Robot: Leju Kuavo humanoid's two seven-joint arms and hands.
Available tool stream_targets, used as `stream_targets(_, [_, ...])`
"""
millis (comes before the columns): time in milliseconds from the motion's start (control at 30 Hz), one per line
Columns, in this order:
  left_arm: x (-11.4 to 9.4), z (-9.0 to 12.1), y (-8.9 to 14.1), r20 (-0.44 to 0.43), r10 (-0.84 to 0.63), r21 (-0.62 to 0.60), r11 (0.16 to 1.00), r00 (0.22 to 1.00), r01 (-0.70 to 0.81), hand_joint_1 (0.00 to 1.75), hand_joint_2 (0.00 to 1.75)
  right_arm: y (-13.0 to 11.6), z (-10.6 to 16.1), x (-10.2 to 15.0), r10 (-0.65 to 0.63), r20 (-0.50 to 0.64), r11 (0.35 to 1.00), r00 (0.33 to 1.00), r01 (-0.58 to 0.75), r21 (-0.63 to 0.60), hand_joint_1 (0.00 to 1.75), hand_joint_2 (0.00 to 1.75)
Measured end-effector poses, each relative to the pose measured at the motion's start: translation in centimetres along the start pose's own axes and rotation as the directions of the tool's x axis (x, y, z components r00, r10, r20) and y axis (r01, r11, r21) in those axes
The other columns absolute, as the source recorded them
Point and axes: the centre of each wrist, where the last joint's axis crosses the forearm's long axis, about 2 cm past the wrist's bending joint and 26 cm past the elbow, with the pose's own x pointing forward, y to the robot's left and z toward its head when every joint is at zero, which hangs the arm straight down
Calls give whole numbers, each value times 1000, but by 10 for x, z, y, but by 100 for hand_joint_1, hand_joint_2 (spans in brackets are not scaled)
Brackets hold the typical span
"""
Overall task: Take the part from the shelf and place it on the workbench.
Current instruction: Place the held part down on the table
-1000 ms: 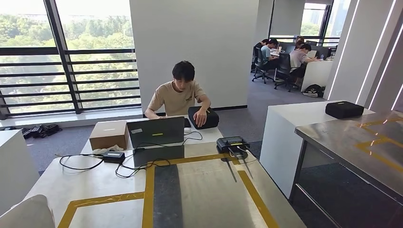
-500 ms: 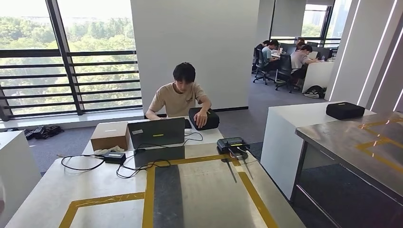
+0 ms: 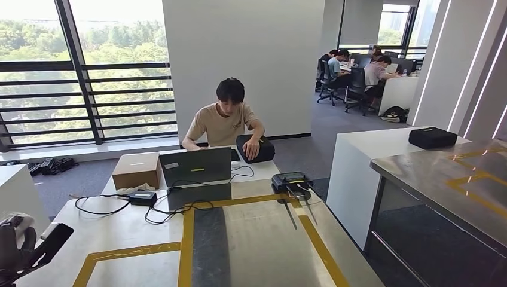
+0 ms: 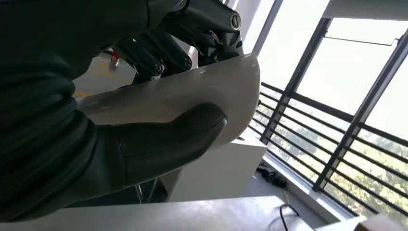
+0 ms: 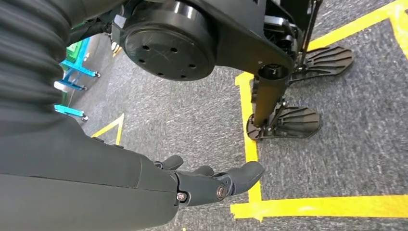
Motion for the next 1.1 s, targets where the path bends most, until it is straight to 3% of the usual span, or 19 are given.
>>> stream_targets(367, [76,48,-100,165,-15,-366,928,986,75,175,175,-7,1,-10,-2,-37,1000,999,1,-8,0,175])
stream_targets(567, [86,75,-127,238,-43,-459,876,970,151,175,175,-10,1,-14,6,-31,1000,1000,-6,-4,0,175])
stream_targets(833, [84,94,-141,305,-77,-510,828,949,231,175,175,-11,2,-15,9,-18,1000,1000,-9,-1,0,175])
stream_targets(967, [86,99,-145,347,-97,-515,811,933,276,0,175,-11,2,-15,6,-18,1000,1000,-6,1,0,0])
stream_targets(1100, [89,102,-147,378,-139,-462,829,915,316,0,175,-12,2,-15,-1,-13,1000,1000,1,1,0,0])
